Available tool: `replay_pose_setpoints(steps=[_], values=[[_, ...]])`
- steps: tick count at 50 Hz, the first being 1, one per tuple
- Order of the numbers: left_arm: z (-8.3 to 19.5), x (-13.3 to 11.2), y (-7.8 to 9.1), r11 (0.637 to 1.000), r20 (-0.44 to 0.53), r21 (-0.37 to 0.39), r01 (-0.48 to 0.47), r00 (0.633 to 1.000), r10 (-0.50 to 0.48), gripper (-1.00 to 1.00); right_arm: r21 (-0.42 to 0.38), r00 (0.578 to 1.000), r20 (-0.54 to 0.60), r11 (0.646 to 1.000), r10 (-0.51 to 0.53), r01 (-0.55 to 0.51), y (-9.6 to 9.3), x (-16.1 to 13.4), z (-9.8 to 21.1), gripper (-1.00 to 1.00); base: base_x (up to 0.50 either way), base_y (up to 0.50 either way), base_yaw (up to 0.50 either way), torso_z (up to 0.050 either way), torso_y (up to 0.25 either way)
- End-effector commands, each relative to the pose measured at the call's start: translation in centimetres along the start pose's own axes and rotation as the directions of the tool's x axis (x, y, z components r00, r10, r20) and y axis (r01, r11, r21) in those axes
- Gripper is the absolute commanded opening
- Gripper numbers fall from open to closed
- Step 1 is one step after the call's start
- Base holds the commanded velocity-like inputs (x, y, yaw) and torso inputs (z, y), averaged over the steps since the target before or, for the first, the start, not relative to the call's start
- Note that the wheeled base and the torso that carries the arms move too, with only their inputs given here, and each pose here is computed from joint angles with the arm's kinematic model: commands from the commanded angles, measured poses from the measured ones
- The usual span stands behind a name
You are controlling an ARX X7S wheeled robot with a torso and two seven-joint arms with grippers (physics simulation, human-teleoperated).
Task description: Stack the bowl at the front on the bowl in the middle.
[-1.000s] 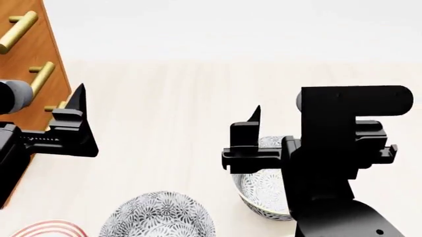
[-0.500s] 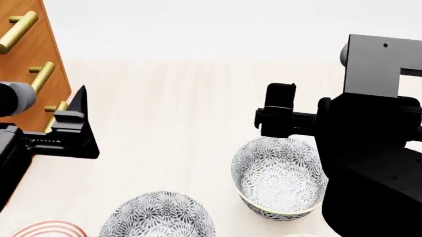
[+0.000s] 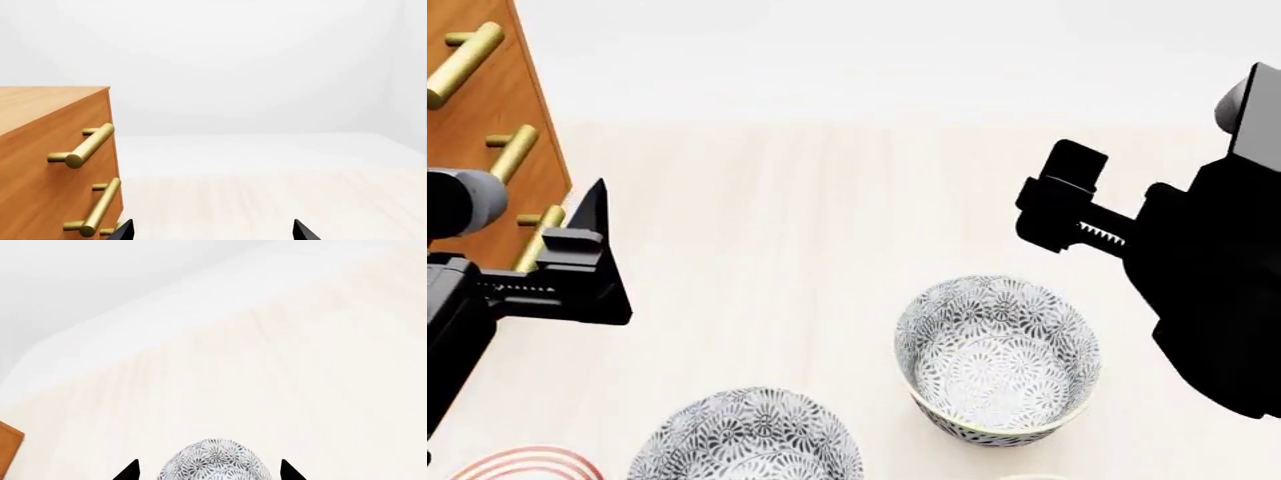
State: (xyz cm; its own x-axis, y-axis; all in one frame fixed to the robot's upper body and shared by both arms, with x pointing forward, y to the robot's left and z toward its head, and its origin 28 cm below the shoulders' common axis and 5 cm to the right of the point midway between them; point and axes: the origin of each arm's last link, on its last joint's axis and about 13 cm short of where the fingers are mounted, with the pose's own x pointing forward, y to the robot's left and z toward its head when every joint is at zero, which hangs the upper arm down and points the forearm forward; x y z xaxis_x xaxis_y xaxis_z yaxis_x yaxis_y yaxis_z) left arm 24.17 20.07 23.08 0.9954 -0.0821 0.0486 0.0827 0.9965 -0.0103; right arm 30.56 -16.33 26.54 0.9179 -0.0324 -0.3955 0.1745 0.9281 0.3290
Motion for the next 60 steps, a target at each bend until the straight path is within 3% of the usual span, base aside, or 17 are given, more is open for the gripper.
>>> replay_pose_setpoints(steps=[1, 9, 37, 60], values=[[0.0, 0.3, 0.1, 0.999, -0.009, -0.031, 0.015, 1.000, -0.015, 1.00, 0.130, 0.996, -0.079, 0.991, 0.044, -0.034, -1.2, 1.6, -0.3, 1.00, 0.00, 0.00, 0.00, 0.000, 0.000], [0.2, 0.3, 0.1, 0.999, -0.008, -0.034, 0.015, 1.000, -0.015, 1.00, 0.183, 0.990, -0.133, 0.983, 0.046, -0.021, -2.1, 2.5, -0.6, 1.00, 0.00, 0.00, 0.00, 0.000, 0.000], [0.2, 0.2, 0.2, 0.999, -0.012, -0.036, 0.016, 1.000, -0.016, 1.00, 0.236, 0.980, -0.200, 0.970, -0.009, 0.058, -4.2, 4.8, -2.7, 1.00, 0.00, 0.00, 0.00, 0.000, 0.000], [0.3, 0.2, 0.2, 0.999, -0.015, -0.035, 0.015, 1.000, -0.015, 1.00, 0.212, 0.955, -0.297, 0.974, -0.019, 0.085, -4.4, 6.9, -4.9, 1.00, 0.00, 0.00, 0.00, 0.000, 0.000]])
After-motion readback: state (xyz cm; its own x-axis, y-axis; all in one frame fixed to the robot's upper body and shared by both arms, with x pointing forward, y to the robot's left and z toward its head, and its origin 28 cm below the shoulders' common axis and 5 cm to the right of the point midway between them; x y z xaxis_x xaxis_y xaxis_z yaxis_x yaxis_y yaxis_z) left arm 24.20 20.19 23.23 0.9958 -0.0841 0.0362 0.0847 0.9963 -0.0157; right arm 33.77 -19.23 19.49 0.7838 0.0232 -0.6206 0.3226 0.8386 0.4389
